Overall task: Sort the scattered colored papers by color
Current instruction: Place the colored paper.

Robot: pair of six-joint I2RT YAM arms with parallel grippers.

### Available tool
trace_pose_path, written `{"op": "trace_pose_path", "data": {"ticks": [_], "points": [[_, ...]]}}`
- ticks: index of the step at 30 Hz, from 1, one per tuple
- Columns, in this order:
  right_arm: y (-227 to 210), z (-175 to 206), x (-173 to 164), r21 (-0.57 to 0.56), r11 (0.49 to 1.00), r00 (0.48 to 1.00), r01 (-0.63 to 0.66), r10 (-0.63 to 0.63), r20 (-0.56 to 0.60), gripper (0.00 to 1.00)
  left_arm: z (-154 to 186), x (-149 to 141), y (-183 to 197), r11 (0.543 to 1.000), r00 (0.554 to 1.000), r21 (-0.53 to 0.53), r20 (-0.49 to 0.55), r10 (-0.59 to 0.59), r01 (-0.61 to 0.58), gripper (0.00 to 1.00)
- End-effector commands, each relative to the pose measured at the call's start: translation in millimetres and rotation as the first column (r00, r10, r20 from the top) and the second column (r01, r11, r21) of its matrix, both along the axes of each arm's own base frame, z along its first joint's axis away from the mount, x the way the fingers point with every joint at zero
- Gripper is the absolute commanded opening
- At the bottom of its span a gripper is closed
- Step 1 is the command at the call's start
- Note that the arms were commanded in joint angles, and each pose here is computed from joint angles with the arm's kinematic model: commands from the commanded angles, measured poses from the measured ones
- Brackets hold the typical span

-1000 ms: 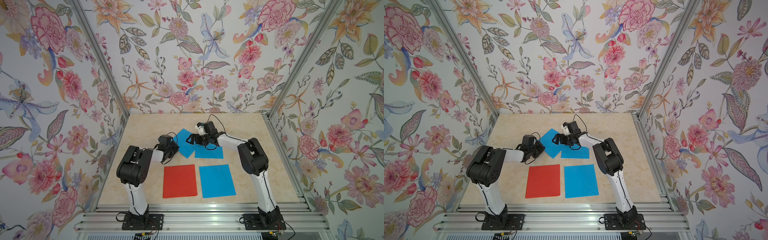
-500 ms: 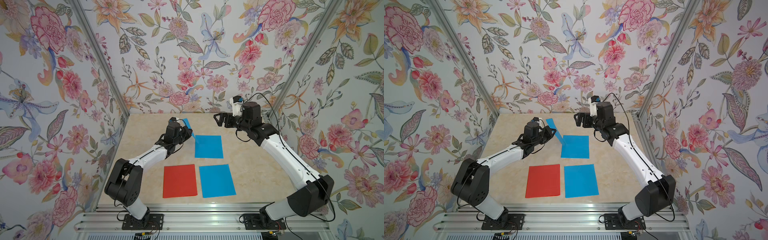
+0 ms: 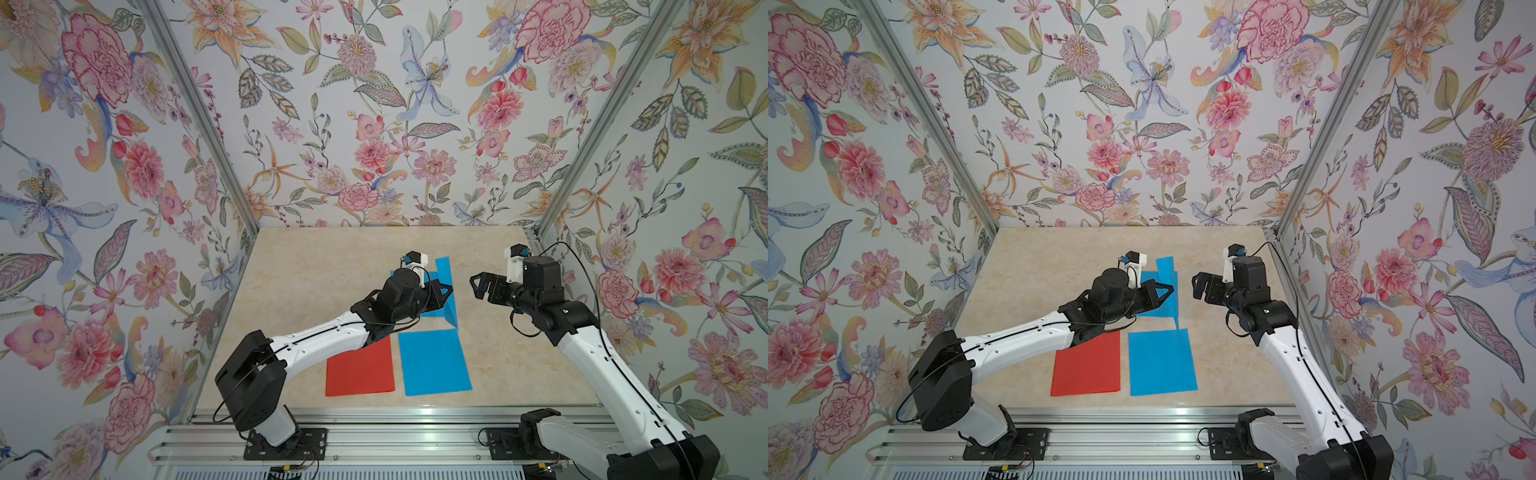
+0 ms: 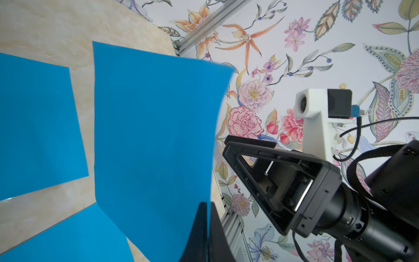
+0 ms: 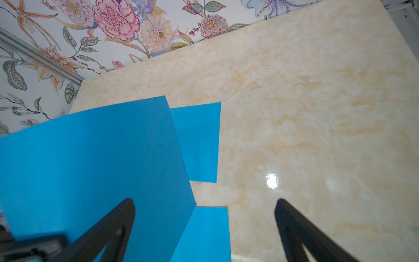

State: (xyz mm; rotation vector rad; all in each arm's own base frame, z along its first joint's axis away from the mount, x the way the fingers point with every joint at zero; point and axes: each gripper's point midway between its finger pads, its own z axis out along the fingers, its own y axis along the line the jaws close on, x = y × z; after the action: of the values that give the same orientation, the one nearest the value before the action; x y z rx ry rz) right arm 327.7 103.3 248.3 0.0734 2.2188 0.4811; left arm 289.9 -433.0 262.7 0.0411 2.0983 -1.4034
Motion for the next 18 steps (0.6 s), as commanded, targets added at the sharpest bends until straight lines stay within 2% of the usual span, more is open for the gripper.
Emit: {"op": "trace_pose_path", "data": {"ticks": [1, 6, 11, 18], "points": [[-1, 4, -6, 0.018, 1.0, 1.0, -0.007, 0.006, 0.009, 1.0, -2, -4, -28, 1.0, 1.0, -0.015, -0.021, -0.017, 0.017, 0.0], [-2, 8, -10, 0.024, 1.0, 1.0, -0.02, 0.019, 0.016, 1.0, -39, -18, -49, 0.999, 0.994, 0.021, -0.1, -0.037, 0.039, 0.0], [-4, 4, -14, 0.028, 0.999, 1.0, -0.021, 0.021, 0.012, 1.0, -76, -29, -53, 0.995, 0.98, 0.056, -0.186, -0.065, 0.077, 0.0], [-3, -41, -20, 0.051, 0.999, 0.998, -0.018, 0.021, -0.055, 1.0, -109, -43, -59, 0.975, 0.941, 0.079, -0.285, -0.18, 0.21, 0.0]]}}
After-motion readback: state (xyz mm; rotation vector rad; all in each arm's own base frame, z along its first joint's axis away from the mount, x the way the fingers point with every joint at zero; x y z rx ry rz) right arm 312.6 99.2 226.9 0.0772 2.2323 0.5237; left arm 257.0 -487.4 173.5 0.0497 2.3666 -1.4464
